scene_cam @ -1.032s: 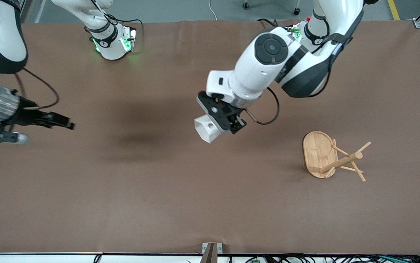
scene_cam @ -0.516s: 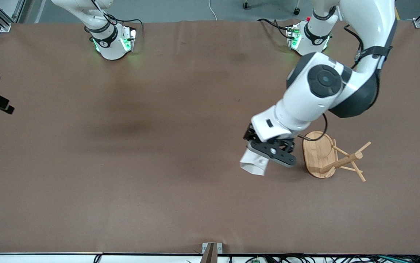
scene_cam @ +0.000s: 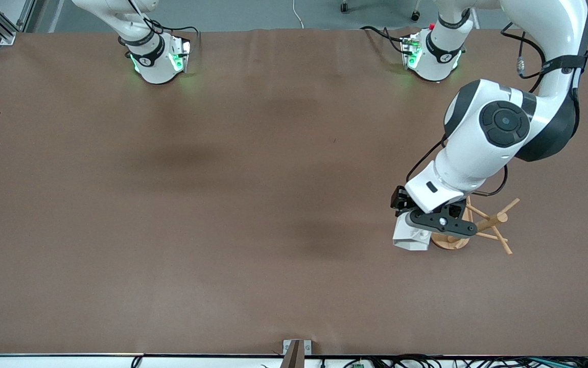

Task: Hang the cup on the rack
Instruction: 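Carry the cup with the left gripper over the wooden rack, then lower the cup with the left gripper onto a rack peg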

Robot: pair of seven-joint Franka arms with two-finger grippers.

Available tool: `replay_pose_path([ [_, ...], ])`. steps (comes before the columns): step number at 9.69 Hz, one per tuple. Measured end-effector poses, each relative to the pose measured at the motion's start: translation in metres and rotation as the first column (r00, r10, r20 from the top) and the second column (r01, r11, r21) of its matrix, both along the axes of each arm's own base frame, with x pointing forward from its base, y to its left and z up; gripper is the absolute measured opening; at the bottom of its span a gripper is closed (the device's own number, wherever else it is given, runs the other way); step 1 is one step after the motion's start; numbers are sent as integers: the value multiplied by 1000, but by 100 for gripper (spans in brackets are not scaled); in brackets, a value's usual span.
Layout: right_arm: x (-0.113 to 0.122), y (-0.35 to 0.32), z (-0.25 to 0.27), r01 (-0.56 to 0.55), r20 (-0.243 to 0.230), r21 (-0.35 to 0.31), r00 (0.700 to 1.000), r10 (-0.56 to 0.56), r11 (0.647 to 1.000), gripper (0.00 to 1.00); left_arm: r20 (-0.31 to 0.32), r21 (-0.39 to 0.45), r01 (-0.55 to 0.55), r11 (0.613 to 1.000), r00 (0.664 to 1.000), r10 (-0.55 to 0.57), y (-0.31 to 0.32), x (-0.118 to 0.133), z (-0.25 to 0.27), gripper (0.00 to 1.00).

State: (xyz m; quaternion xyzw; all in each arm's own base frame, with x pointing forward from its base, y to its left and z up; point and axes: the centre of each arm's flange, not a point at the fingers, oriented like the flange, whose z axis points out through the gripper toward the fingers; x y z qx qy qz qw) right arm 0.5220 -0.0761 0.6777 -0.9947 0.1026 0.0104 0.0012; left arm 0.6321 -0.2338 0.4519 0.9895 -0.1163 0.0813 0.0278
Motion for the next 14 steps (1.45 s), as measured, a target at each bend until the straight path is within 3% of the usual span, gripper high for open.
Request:
replay_pose_path([
  [3,9,-2,13,7,41,-8,999,-7,1000,100,-5,1,-7,1000,1000,7,16,-43,-20,77],
  [6,18,-5,10,11,39,-10,999,-11,1000,100,-13,40,92,995,996,-92,31,-66,-33,77],
  [9,21,-7,-5,14,13,-7,1000,-14,1000,100,-10,67,190,980,982,-190,60,-67,-40,77],
  [14,17,-24,-3,43,21,-8,999,-43,999,100,1,52,216,975,976,-216,91,-61,-51,77],
])
